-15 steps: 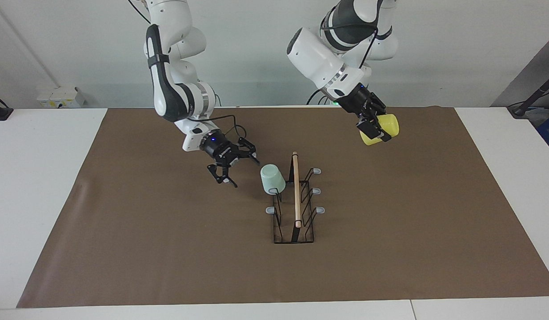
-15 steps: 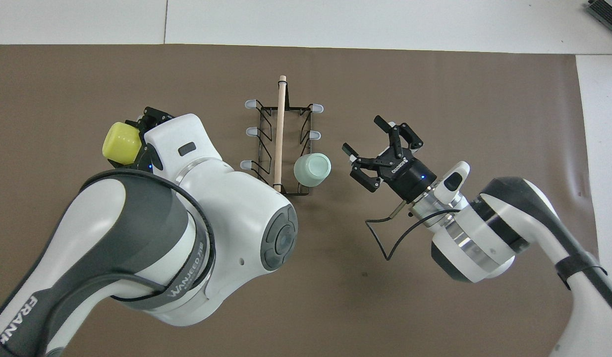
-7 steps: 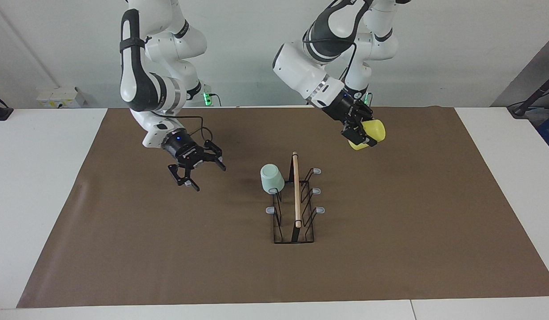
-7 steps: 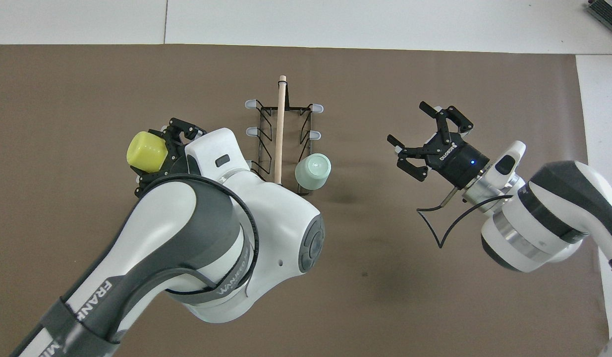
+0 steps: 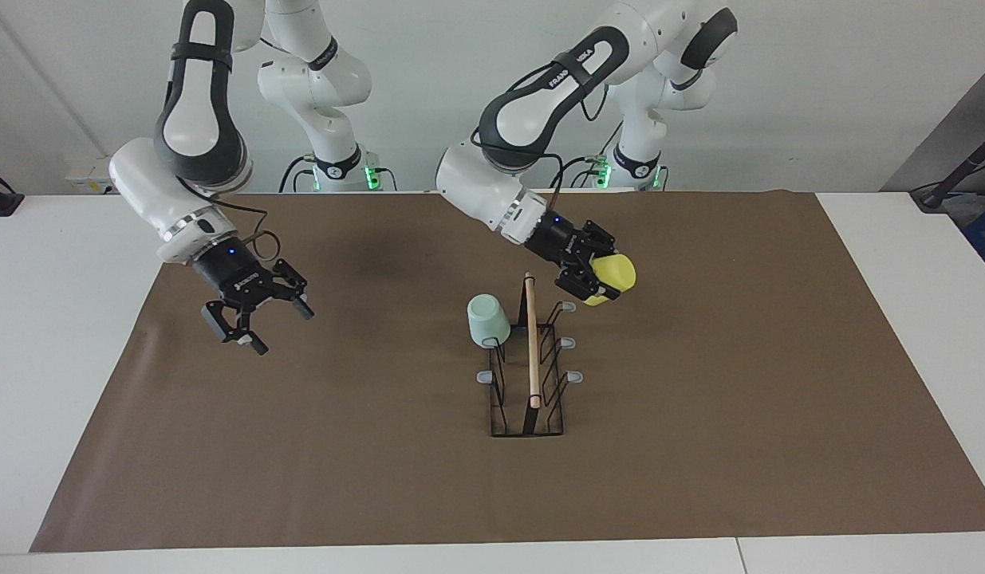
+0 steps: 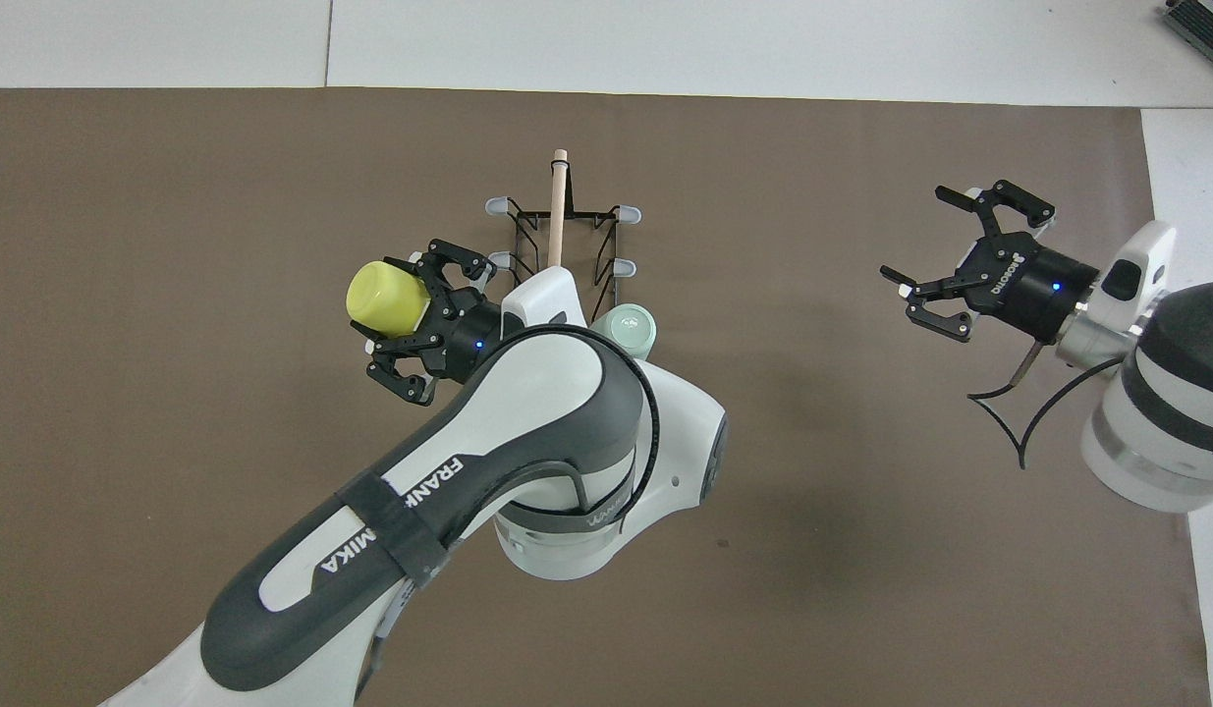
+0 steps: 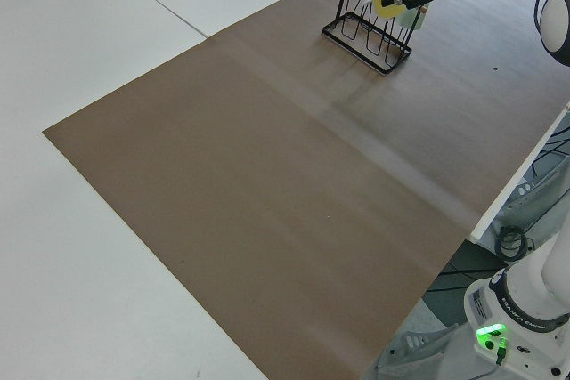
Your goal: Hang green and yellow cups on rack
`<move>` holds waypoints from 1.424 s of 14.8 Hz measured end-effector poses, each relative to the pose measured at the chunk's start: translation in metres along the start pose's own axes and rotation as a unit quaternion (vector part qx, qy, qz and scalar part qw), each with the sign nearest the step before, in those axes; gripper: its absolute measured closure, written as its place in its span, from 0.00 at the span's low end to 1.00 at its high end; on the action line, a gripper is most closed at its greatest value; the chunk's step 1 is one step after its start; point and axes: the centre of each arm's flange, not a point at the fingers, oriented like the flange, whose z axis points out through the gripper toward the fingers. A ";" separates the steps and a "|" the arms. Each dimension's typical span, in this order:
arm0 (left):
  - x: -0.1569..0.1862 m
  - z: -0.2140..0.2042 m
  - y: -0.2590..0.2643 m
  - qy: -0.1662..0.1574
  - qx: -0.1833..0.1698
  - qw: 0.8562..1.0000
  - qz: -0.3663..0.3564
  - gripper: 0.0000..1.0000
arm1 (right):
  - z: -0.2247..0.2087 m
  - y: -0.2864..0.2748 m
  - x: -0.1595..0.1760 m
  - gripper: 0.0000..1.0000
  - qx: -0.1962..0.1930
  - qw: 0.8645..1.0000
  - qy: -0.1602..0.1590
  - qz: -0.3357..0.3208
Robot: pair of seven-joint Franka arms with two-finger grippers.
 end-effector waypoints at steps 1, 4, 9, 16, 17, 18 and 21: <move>-0.005 -0.003 0.000 0.000 -0.001 1.000 -0.002 0.34 | -0.007 0.008 0.000 0.00 0.004 1.000 -0.025 -0.006; -0.010 -0.005 0.000 -0.001 -0.003 1.000 0.000 0.34 | -0.019 0.020 0.006 0.00 0.017 0.995 -0.102 -0.009; -0.035 0.002 0.001 0.003 -0.006 1.000 0.002 0.34 | -0.030 0.033 0.030 0.00 0.029 0.976 -0.213 0.014; -0.064 -0.005 -0.001 0.001 -0.017 1.000 -0.001 0.34 | -0.060 0.049 0.064 0.00 0.020 0.939 -0.330 0.098; -0.065 -0.006 -0.001 0.001 -0.018 1.000 -0.002 0.34 | -0.065 0.051 0.068 0.00 0.017 0.931 -0.345 0.114; -0.065 -0.007 -0.002 0.001 -0.019 1.000 -0.003 0.34 | -0.072 0.053 0.073 0.00 0.012 0.923 -0.361 0.131; -0.066 -0.009 -0.002 0.000 -0.020 1.000 -0.012 0.34 | -0.087 0.055 0.087 0.00 0.003 0.903 -0.391 0.177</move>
